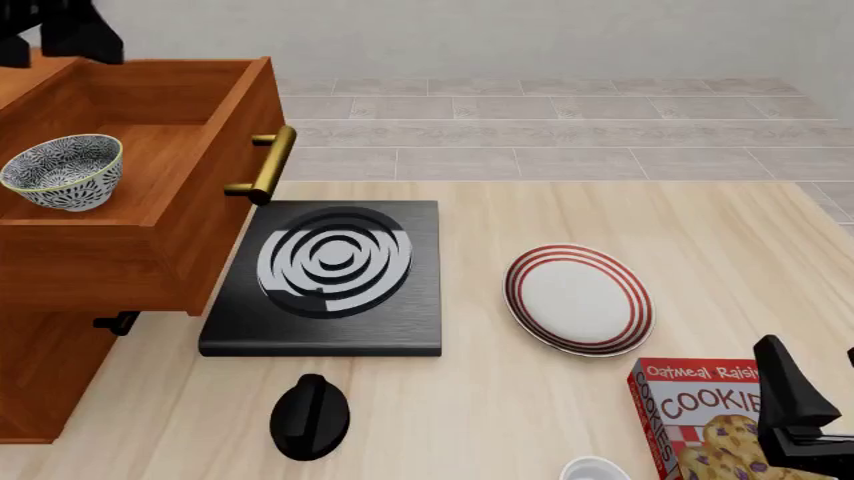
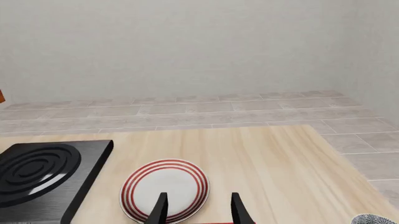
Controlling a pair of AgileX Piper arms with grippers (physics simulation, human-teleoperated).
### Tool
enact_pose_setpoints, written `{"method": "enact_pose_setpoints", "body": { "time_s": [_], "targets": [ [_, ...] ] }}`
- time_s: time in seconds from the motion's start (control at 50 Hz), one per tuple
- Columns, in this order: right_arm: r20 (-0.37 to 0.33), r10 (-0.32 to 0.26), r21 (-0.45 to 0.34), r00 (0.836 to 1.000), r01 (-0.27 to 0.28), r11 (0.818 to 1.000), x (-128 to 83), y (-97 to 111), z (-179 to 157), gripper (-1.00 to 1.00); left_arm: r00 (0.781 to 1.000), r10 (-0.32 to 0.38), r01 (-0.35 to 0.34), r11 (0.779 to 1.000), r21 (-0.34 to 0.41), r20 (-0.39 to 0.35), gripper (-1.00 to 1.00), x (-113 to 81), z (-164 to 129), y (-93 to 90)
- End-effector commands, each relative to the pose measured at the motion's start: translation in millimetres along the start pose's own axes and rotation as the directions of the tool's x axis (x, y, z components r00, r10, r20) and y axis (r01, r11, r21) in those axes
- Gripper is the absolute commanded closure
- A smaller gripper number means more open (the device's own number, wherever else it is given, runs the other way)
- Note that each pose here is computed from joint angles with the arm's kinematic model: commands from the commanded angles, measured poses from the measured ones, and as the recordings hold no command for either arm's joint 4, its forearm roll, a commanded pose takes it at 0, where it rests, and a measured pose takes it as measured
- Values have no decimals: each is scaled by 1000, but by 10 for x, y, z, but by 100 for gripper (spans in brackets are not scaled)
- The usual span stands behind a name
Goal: Pick the akita bowl in the top layer of the wooden cabinet and place it on the plate.
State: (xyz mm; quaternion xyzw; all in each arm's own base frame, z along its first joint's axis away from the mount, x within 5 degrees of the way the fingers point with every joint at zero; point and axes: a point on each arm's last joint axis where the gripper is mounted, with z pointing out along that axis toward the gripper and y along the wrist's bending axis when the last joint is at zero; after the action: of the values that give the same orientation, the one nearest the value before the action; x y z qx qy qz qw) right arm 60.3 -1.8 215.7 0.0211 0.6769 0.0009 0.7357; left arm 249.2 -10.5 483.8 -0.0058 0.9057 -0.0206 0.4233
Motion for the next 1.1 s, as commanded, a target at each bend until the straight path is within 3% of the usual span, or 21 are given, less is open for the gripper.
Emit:
{"method": "enact_pose_setpoints", "body": {
  "time_s": [0.02, 0.46, 0.96, 1.1],
  "targets": [
    [0, -1, -1, 1000, 1, 1000, 1, 1, -1, -100, 1000, 9, -10, 999, -32, -13, -100, -27, 71, 103],
    [-1, -4, 0, 1000, 4, 1000, 2, 0, 4, -100, 999, -7, 2, 994, -105, -46, -100, 10, 377, 387],
    [0, -9, 0, 1000, 9, 1000, 3, 0, 2, -100, 993, 1, -14, 993, -115, -116, -100, 149, 767, 487],
    [-1, -10, 0, 1000, 10, 1000, 2, 0, 6, -100, 991, -2, -10, 995, -95, -133, -100, 200, 832, 406]
  ]
}}
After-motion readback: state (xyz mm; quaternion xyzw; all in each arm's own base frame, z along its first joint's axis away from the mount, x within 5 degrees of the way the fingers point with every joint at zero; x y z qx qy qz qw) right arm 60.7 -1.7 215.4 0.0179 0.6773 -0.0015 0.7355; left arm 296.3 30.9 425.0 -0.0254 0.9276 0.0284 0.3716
